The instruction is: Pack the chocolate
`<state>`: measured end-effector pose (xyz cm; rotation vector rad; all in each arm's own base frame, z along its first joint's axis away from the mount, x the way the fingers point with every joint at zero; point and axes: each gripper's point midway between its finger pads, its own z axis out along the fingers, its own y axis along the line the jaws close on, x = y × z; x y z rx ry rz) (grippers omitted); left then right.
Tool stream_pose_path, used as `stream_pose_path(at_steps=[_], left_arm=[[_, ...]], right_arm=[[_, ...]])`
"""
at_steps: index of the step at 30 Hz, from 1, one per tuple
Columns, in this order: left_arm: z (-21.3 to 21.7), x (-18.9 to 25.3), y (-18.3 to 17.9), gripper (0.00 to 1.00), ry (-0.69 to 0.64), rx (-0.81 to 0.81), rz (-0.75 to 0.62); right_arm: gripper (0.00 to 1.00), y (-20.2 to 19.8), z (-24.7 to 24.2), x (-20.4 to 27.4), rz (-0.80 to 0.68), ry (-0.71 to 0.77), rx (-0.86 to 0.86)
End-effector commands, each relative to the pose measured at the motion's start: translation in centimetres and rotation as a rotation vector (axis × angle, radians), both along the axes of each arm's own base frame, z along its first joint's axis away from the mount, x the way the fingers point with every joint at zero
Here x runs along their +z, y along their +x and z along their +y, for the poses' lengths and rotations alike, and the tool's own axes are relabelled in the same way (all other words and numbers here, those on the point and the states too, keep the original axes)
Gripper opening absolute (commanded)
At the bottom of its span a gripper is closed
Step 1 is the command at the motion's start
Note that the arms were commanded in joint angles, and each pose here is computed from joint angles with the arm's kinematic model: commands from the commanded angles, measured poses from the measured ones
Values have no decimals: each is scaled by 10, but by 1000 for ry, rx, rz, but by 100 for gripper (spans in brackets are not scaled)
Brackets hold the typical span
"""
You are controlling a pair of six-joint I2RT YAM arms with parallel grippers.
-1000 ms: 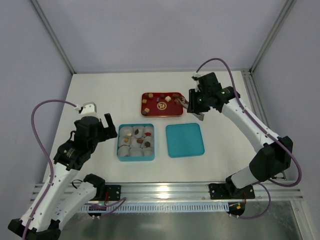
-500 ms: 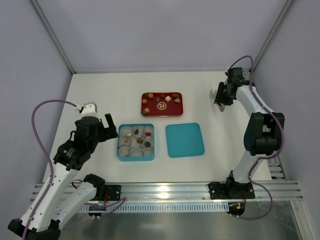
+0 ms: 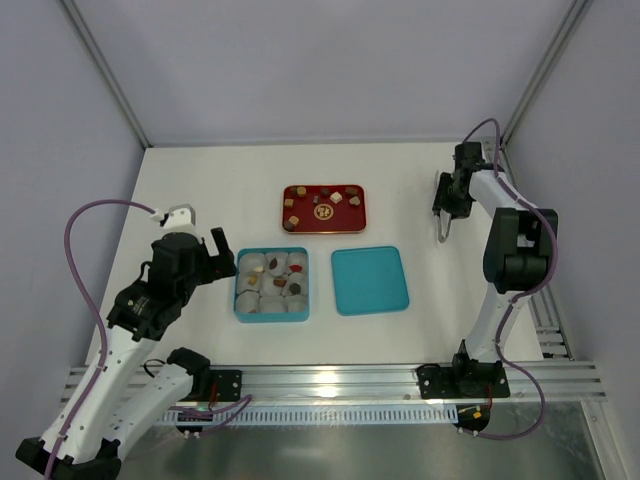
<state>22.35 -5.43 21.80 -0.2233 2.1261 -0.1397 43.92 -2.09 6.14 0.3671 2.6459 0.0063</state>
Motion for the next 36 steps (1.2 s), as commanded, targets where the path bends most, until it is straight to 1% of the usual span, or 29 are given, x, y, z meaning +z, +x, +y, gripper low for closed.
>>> stream_pose_path(at_steps=[1,7,12,13,25,28,33,36], left_arm=[[-4,8,4,100,-20,-11,-34],[-3,8,4,100,-20,-7,-38],[-3,9,4,100,-19,-6,-40],[-3,8,4,100,-20,-3,-38],[-4,6,5,100,-17,-9,-27],[-6,6,4,100,-19,-19,-25],[-13,10,4,100,-37,-62,-38],[-29,18,5,100,-88,-135,-48]], right_arm=[[51,13,-5,1,-19,-23,13],[55,9,-4,-15,34,-14,17],[64,6,-2,-17,47,-8,29],[68,6,-2,-16,46,-6,28],[80,0,-5,-17,80,-19,15],[81,-4,-9,-11,76,-34,-9],[81,-9,-6,37,-43,-19,-36],[81,-20,7,65,-116,32,-23]])
